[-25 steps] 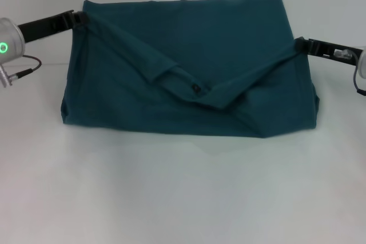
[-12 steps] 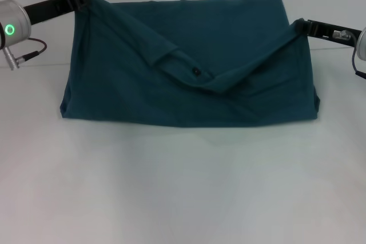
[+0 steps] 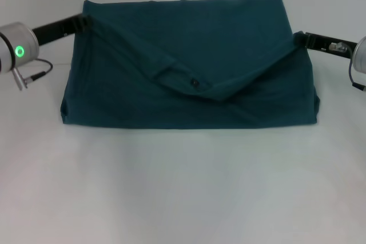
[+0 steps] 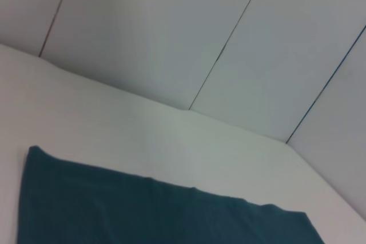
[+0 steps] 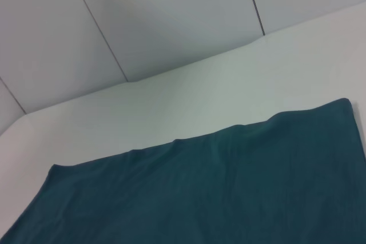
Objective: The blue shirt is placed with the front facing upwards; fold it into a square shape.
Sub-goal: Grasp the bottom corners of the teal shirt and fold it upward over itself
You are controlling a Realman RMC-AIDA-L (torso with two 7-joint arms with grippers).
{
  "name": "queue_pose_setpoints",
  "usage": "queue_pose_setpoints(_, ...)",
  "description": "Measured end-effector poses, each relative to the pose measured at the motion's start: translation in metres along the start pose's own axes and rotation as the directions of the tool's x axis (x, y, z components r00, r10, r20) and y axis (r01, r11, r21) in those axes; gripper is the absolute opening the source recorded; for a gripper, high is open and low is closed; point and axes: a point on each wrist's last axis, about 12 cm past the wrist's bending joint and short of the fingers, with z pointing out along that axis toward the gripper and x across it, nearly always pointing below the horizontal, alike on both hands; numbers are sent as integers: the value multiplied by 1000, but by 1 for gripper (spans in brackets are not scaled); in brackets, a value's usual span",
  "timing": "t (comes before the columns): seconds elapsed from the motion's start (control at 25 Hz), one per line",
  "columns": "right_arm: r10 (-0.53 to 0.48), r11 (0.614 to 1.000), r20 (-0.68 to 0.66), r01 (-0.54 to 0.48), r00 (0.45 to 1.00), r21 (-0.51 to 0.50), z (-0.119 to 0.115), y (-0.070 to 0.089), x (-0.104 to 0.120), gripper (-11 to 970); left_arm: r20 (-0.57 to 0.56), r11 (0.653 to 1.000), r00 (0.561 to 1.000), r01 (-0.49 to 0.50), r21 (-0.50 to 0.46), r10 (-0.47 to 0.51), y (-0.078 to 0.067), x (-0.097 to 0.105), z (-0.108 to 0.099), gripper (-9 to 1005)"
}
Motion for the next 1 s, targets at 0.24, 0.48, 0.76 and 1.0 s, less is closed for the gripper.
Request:
queue_pose_setpoints(0.24,-4,1000,-11,4,1000,19,3,0,8,35,-2,1000,1000,10,-12,-10,1,11,0,38)
queue_pose_setpoints(0.48,-8,999,-11,9,1000,42,6,3,12,34,-5,1000,1000,19,-13,-19,1,18,0,52)
queue_pose_setpoints(0.76,-41,998,-13,42,999,52,10,6,13,83,-3,999,1000,13,-34,-13,-1,25,2,69)
queue_pose_setpoints(1.0,-66,996,6,65,998,62,14,12,5,183,4,999,1000,8,-53,-8,0,24,3,219)
